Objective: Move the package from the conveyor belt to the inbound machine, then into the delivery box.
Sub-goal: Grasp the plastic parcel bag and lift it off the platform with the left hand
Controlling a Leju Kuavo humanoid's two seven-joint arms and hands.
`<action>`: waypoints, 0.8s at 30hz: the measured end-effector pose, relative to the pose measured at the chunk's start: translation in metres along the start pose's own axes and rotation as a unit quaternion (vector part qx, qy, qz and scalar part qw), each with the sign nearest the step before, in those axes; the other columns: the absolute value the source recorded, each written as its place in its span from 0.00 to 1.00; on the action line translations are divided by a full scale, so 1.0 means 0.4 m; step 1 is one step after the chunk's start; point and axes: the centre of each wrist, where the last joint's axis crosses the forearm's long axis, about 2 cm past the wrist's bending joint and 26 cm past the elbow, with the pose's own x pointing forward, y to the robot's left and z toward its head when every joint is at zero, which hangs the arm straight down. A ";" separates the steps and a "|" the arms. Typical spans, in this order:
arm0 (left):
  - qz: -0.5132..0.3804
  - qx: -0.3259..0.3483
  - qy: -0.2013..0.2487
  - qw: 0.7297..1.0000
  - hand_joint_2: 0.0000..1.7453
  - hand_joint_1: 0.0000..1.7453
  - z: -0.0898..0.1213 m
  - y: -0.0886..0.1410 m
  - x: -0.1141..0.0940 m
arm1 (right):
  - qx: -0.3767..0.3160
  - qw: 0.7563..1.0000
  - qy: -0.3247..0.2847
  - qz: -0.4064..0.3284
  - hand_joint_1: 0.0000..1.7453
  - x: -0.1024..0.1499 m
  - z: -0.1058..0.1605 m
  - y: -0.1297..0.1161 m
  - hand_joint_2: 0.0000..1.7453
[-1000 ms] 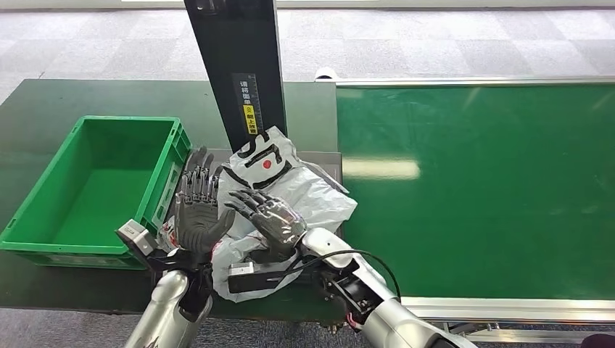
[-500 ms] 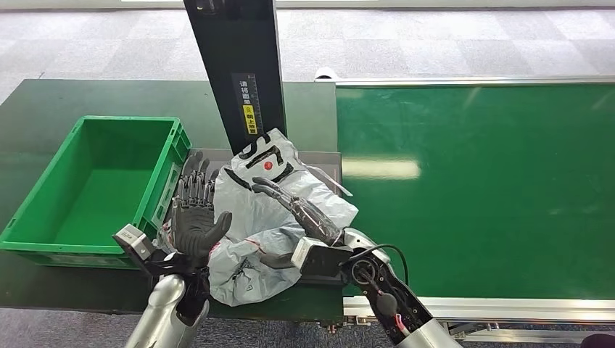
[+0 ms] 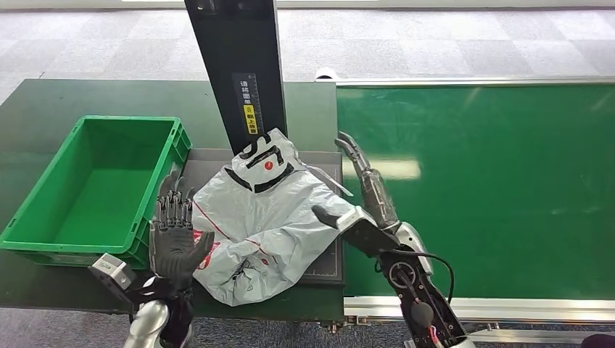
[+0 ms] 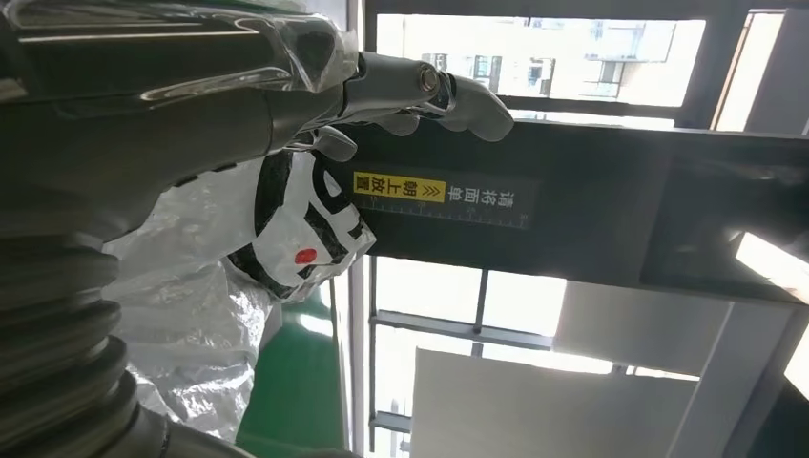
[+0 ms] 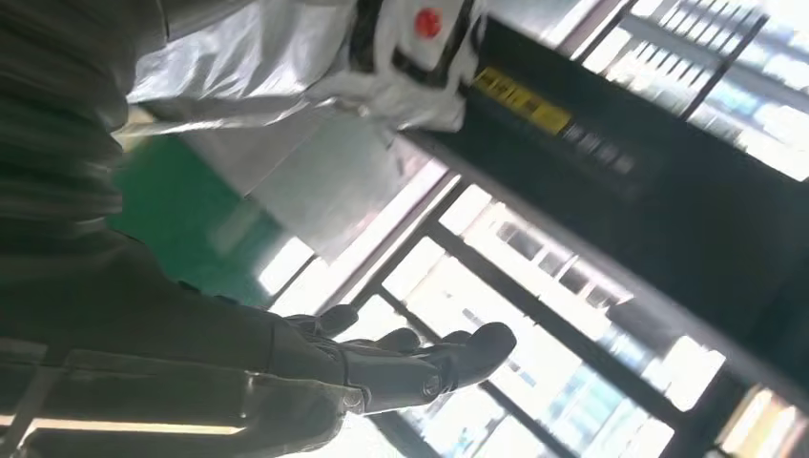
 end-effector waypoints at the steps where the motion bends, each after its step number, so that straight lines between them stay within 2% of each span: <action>1: -0.003 -0.001 0.002 1.000 1.00 0.00 0.004 0.001 0.003 | -0.016 1.000 0.018 0.001 0.00 -0.011 0.012 -0.015 1.00; 5: -0.010 -0.004 0.006 1.000 1.00 0.00 0.014 0.004 0.009 | -0.058 0.997 0.060 -0.004 0.00 -0.046 0.051 -0.060 1.00; 9: -0.031 -0.021 0.018 0.999 1.00 0.00 0.017 0.003 0.012 | -0.093 0.991 0.084 -0.039 0.00 -0.065 0.083 -0.083 1.00; 14: -0.132 -0.074 0.057 0.987 1.00 0.00 0.021 -0.004 0.010 | -0.116 0.985 0.117 -0.057 0.00 -0.074 0.115 -0.094 1.00; 18: -0.276 -0.144 0.134 0.941 1.00 0.00 0.035 -0.022 -0.006 | -0.112 0.983 0.132 -0.067 0.00 -0.069 0.119 -0.082 1.00; 24: -0.363 -0.199 0.236 0.879 1.00 0.00 0.070 -0.031 -0.058 | -0.070 0.980 0.124 -0.139 0.00 -0.060 0.110 -0.059 1.00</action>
